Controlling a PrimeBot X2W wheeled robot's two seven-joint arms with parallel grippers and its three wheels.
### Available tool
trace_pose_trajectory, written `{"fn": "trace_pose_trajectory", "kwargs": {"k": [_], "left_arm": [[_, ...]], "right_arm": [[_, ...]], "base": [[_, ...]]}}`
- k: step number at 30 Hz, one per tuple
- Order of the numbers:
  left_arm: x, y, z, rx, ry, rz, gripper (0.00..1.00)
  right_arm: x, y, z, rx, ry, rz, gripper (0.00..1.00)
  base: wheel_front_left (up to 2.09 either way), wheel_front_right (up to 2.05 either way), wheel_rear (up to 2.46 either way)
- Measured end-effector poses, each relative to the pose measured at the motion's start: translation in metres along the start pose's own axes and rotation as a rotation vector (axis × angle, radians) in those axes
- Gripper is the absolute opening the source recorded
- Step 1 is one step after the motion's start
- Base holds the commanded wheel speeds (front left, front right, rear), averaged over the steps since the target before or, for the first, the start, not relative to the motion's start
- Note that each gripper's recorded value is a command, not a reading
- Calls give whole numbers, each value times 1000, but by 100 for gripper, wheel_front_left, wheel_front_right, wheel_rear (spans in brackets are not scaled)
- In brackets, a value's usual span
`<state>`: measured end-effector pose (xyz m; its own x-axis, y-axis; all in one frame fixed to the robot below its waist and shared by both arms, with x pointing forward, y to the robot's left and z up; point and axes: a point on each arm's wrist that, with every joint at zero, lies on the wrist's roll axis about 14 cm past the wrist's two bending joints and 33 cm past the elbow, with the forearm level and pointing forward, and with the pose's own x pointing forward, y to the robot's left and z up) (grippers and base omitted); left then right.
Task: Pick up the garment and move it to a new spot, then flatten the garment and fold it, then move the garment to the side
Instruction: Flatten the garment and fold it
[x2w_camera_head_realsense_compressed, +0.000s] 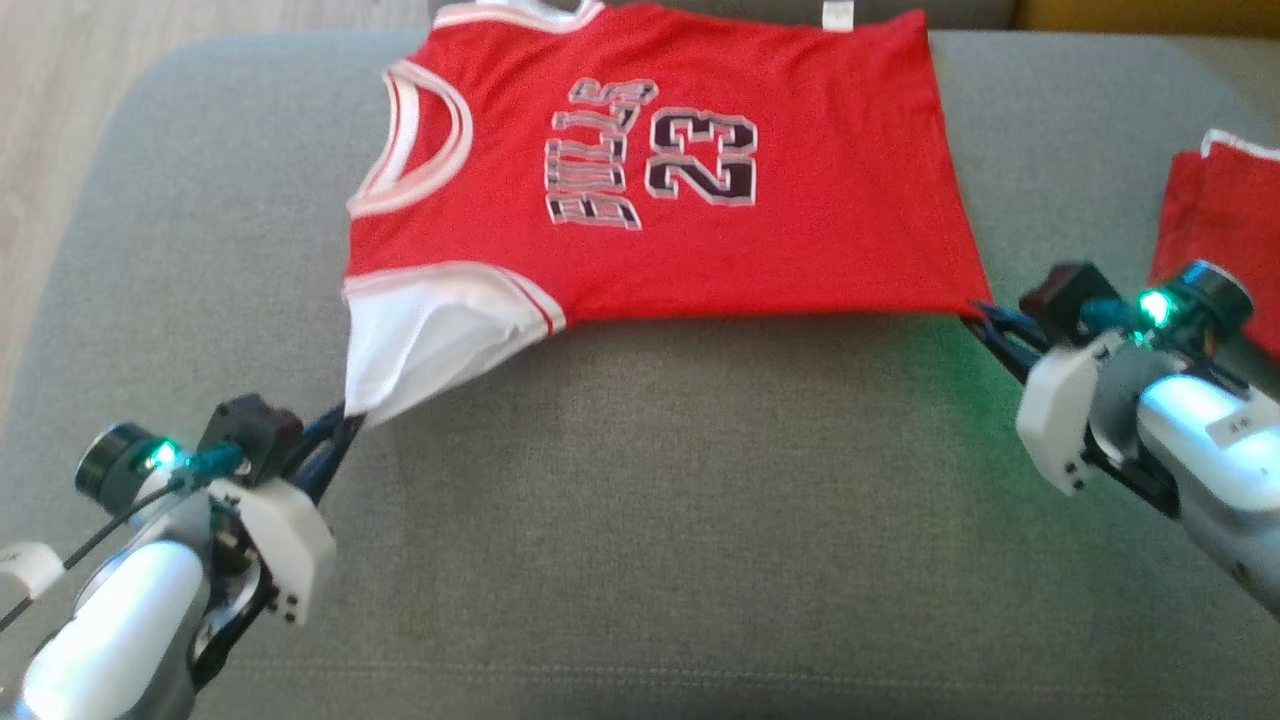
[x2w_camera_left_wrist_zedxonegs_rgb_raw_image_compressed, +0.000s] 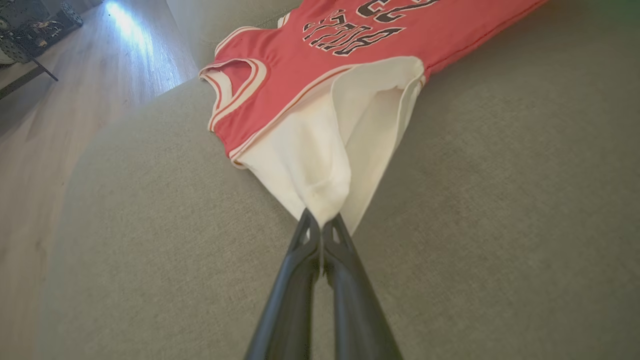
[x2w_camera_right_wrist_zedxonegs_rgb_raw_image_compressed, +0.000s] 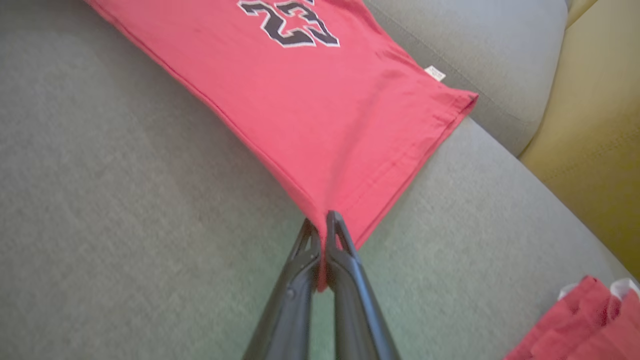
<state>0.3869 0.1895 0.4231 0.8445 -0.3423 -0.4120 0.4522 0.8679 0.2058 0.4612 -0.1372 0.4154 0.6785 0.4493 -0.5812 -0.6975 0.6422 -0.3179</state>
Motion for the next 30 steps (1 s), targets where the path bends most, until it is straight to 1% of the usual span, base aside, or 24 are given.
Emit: {"fn": "trace_pose_trajectory", "kwargs": {"k": [4,6,8,12,14,15,20,24,28,30], "left_arm": [[-16,-11,-2,-13,24,-49,0],[-25,-27,-8,-20,56,-106,0],[-35,-38,-10,-42,75,-144,0],[-52,-43,-12,-66,104,-177,0],[-57,-45,-13,-75,113,-188,0],[-61,-47,-15,-90,125,-197,0],[-84,-67,-22,-148,154,-252,0],[-99,-75,-29,-176,189,-277,0],[-114,-95,-41,-215,247,-335,0],[-114,-94,-42,-201,255,-330,0]], "right_arm": [[-15,4,-15,-24,56,12,0],[-22,8,-22,-2,86,19,0],[-28,15,-28,46,114,36,0],[-41,37,-31,86,142,99,0],[-45,43,-33,104,155,113,0],[-50,48,-37,126,176,126,0],[-81,75,-66,145,305,192,0],[-106,83,-88,166,416,212,0],[-121,90,-96,193,456,234,0],[-122,86,-95,204,439,223,0]], "base": [[0,0,0],[0,0,0],[0,0,0],[0,0,0],[0,0,0],[0,0,0],[0,0,0],[0,0,0],[0,0,0],[0,0,0]]}}
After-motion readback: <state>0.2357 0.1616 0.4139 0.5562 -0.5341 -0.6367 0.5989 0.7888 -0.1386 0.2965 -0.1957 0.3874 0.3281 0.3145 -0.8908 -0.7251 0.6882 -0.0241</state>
